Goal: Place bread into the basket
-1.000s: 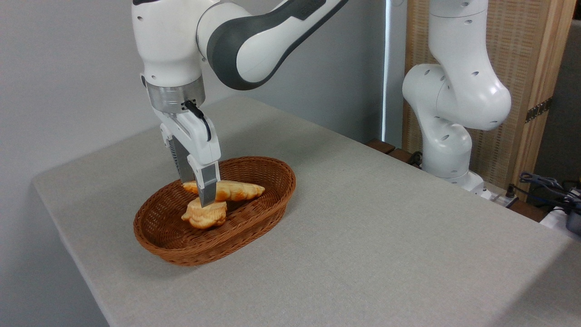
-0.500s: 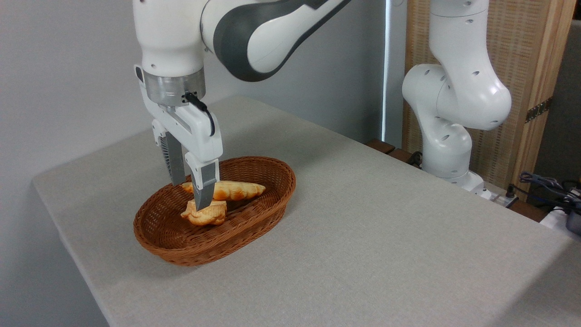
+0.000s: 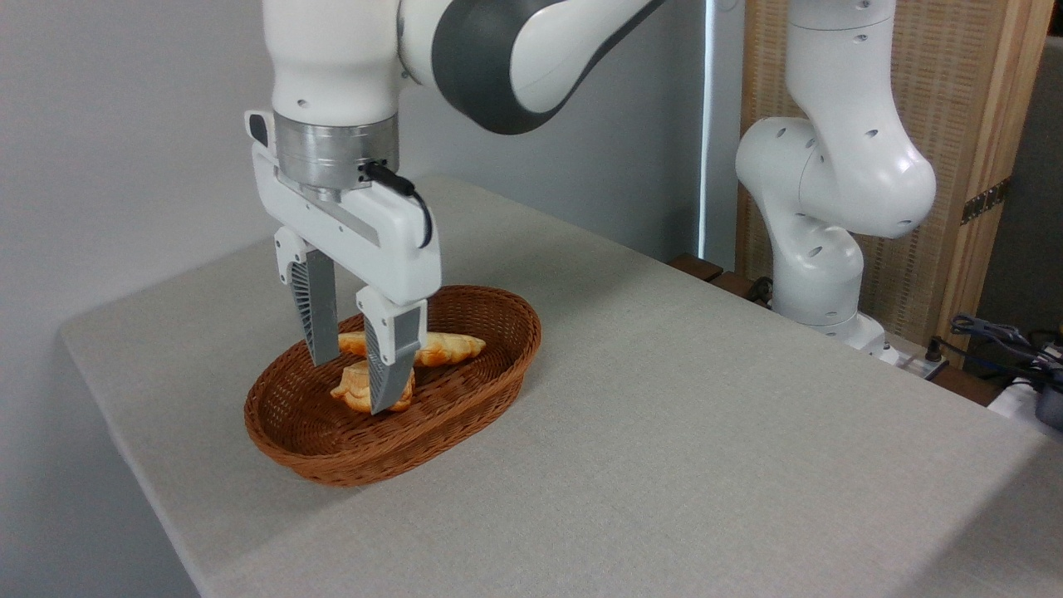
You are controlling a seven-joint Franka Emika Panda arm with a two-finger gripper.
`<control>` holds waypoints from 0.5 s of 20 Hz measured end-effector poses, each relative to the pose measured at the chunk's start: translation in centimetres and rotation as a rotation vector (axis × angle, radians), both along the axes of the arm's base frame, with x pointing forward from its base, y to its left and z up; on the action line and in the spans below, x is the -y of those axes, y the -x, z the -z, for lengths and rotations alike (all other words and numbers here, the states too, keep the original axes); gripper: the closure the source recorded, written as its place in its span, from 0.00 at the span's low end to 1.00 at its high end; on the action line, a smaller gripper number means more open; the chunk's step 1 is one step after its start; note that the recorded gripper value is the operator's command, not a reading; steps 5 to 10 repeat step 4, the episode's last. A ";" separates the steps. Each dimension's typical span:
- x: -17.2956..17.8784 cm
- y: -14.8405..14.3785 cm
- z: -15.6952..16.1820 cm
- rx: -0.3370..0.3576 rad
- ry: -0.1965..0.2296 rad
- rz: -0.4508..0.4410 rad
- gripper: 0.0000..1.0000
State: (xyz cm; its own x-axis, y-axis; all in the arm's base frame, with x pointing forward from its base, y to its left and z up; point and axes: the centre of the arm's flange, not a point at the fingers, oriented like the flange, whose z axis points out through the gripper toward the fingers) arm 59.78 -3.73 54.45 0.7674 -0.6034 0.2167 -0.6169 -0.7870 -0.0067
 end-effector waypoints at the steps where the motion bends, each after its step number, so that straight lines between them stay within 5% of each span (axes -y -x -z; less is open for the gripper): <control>1: -0.5 0.1 -0.2 0.004 -0.002 -0.009 0.00; 10: -1.7 0.2 -0.6 0.011 -0.011 -0.024 0.00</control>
